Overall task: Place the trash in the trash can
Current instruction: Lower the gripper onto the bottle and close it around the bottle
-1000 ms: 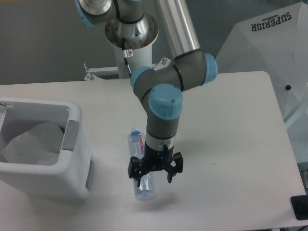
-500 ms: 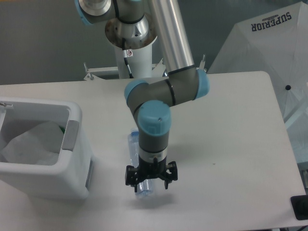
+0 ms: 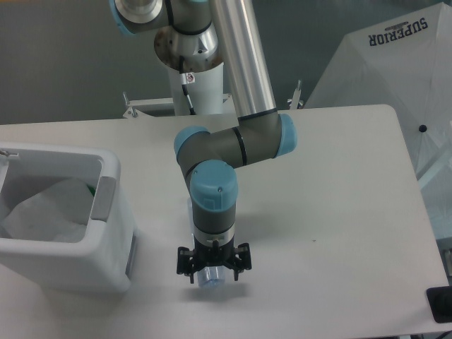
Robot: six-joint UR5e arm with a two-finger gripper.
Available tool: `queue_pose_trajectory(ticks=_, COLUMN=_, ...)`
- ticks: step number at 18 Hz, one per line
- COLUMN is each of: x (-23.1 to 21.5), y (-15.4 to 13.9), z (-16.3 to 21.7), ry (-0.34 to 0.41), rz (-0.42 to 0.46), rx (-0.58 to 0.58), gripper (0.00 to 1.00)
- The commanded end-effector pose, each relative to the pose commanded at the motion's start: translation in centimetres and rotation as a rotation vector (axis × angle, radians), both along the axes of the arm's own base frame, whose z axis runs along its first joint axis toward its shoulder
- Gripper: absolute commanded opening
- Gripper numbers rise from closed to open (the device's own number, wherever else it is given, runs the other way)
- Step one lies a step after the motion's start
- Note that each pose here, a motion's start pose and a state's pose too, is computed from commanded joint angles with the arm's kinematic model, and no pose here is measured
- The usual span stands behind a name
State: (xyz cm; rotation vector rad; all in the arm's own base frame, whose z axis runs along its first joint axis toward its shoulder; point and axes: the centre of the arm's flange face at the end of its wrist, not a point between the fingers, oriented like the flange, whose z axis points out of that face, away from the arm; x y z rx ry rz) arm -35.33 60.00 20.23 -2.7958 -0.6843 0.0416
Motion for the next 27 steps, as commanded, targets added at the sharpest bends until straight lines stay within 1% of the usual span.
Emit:
queue_pose_trajectory(ticks=10, x=0.1, y=0.1, z=-2.3, ry=-0.022, rz=-0.003, rx=-0.025, gripper=1.0)
queue_pose_trajectory(ticks=18, x=0.3, y=0.3, z=-2.4, ry=-0.022, rz=-0.008, rx=-0.025, gripper=1.0)
queue_pose_trajectory(ticks=19, x=0.3, y=0.3, z=-2.3, ry=-0.021, rz=-0.008, rx=-0.024, gripper=1.0)
queue_pose_trajectory(ticks=21, x=0.3, y=0.3, z=-2.4, ry=-0.023, rz=-0.008, rx=-0.026, gripper=0.94)
queue_pose_trajectory(ticks=23, x=0.3, y=0.3, z=-2.6, ry=-0.024, rz=-0.008, rx=-0.027, gripper=0.91)
queue_pose_trajectory(ticks=27, x=0.4, y=0.3, z=-2.6, ry=-0.025, rz=-0.009, rx=-0.029, gripper=0.91)
